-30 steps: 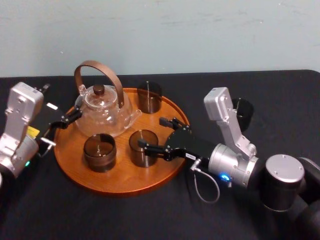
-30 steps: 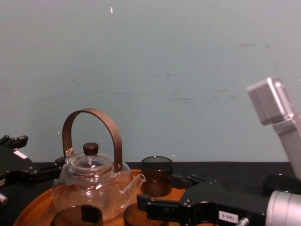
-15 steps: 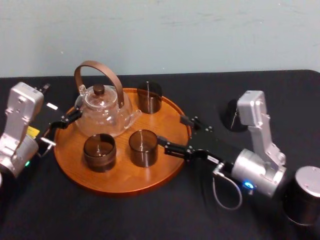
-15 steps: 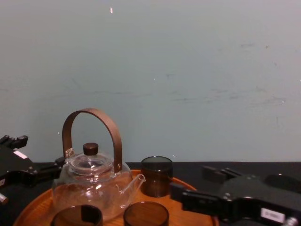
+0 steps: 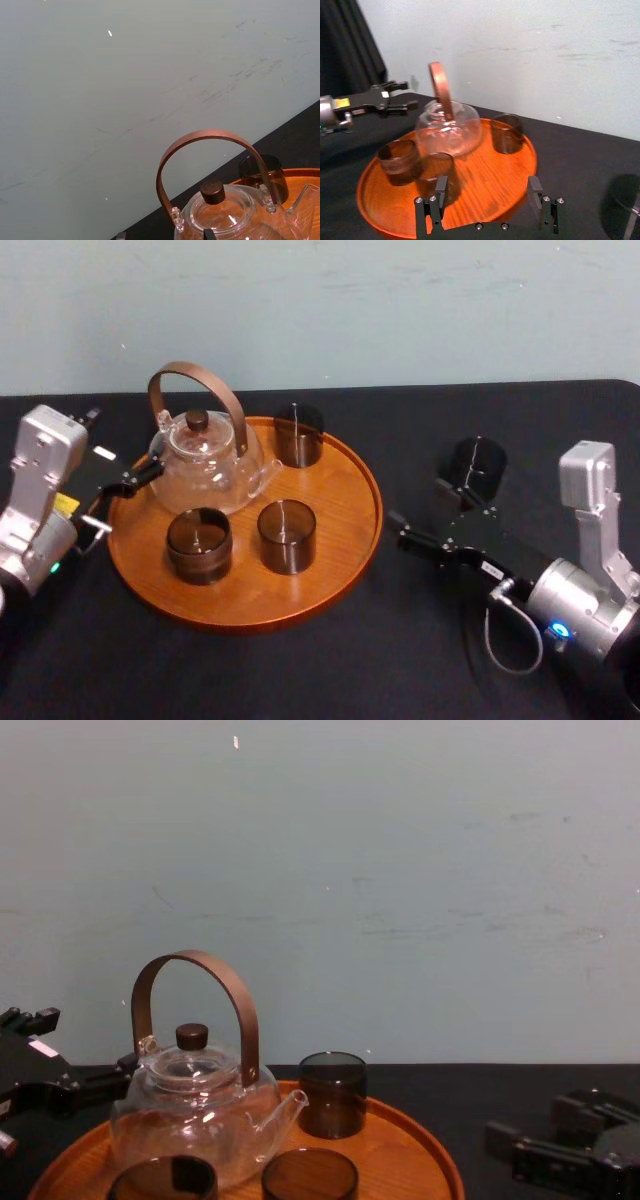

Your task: Pick up the glass from the table and place it on the tray.

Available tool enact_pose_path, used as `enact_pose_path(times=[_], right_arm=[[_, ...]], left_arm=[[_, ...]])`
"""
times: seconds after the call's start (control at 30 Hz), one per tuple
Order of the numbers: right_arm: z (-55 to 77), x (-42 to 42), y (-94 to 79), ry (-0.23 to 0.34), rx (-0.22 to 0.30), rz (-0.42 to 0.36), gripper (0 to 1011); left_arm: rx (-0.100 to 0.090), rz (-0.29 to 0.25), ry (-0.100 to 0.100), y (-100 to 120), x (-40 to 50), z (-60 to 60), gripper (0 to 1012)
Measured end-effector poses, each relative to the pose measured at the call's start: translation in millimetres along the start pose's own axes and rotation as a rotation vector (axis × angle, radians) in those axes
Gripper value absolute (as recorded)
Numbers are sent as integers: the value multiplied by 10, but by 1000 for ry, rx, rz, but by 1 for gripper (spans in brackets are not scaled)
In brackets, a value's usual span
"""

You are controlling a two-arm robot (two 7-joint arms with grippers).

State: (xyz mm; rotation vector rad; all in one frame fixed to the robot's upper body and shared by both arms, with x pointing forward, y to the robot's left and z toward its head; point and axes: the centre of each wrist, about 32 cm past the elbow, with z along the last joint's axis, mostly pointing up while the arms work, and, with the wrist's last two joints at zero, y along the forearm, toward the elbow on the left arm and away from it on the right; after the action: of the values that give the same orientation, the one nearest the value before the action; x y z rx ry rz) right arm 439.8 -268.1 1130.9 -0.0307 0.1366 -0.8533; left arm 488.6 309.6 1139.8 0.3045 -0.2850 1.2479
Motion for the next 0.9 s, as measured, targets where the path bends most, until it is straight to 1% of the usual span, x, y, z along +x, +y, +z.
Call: enact_pose_path(times=[0.23, 0.33, 0.37, 0.43, 0.53, 0.57, 0.63, 0.67, 0.73, 0.77, 0.9], right_arm=[[-68, 86, -134, 22, -10, -66, 1002], [-86, 128, -178, 29, -12, -93, 1002], [-86, 128, -178, 29, -12, -93, 1002], [-107, 169, -211, 33, -16, -122, 1002], [-122, 206, -232, 38, -19, -147, 1002], [-131, 232, -244, 40, -20, -168, 1003], [-137, 255, -250, 41, -22, -184, 1002], [-147, 284, -258, 42, -26, -201, 1002], [-155, 316, -264, 43, -29, -217, 1002], [-157, 346, -267, 45, -31, -231, 1002], [-166, 425, -270, 49, -38, -259, 1002]], left_arm=[[0, 0, 0, 0, 0, 0, 1001], [0, 0, 0, 0, 0, 0, 1002], [0, 0, 0, 0, 0, 0, 1001], [0, 0, 0, 0, 0, 0, 1001], [0, 0, 0, 0, 0, 0, 1002], [0, 0, 0, 0, 0, 0, 1001], [0, 0, 0, 0, 0, 0, 1002], [0, 0, 0, 0, 0, 0, 1001], [0, 0, 0, 0, 0, 0, 1001], [0, 0, 0, 0, 0, 0, 1001], [0, 0, 0, 0, 0, 0, 1001]])
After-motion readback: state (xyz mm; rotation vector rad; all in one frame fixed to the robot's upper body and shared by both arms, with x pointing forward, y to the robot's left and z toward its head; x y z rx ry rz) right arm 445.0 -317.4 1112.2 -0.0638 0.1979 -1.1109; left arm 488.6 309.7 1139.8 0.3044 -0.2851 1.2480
